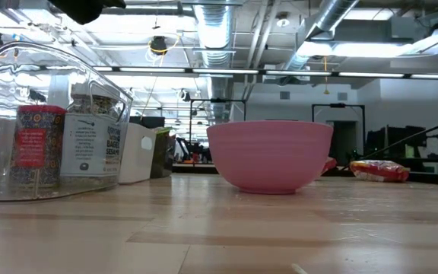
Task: Pick & Place Food Item
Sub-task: Put the gold spice bottle into the transparent bin
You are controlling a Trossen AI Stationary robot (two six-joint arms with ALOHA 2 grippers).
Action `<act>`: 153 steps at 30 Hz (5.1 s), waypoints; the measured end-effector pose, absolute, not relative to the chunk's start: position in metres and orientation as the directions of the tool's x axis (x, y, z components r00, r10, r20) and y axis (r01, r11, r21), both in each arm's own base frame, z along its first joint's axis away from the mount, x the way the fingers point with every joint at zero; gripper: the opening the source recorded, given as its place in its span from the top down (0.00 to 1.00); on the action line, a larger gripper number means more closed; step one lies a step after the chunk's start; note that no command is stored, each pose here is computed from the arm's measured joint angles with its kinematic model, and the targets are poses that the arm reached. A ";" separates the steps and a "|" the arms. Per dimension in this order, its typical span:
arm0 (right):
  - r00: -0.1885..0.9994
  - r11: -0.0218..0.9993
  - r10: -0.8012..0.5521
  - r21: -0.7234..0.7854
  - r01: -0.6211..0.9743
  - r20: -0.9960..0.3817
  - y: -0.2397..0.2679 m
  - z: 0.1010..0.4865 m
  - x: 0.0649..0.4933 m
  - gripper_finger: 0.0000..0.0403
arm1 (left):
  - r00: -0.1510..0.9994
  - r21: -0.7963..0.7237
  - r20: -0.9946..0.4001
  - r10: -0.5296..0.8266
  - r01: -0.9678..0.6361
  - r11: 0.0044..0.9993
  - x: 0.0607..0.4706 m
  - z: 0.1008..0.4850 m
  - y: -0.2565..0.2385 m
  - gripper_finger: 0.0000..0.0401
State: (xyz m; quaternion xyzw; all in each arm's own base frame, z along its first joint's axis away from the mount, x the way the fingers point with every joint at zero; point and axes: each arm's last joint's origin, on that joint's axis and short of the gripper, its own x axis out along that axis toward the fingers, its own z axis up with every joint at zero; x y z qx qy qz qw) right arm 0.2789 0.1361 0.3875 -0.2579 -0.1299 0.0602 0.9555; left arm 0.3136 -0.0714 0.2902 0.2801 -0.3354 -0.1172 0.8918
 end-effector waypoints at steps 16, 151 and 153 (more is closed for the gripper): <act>0.968 0.857 0.159 -0.514 -0.037 0.194 0.132 0.381 0.287 0.37 | 0.735 0.549 0.551 -0.394 0.036 0.835 0.312 0.292 -0.071 0.19; 0.936 0.967 -0.187 -0.224 0.121 -0.298 0.142 0.353 0.215 0.15 | -0.141 -0.056 -0.982 -0.125 -0.413 0.909 0.201 0.235 -0.148 0.33; 0.936 0.967 -0.186 -0.224 0.121 -0.298 0.142 0.353 0.215 0.15 | -0.135 -0.061 -0.983 -0.127 -0.412 0.909 0.201 0.234 -0.149 0.33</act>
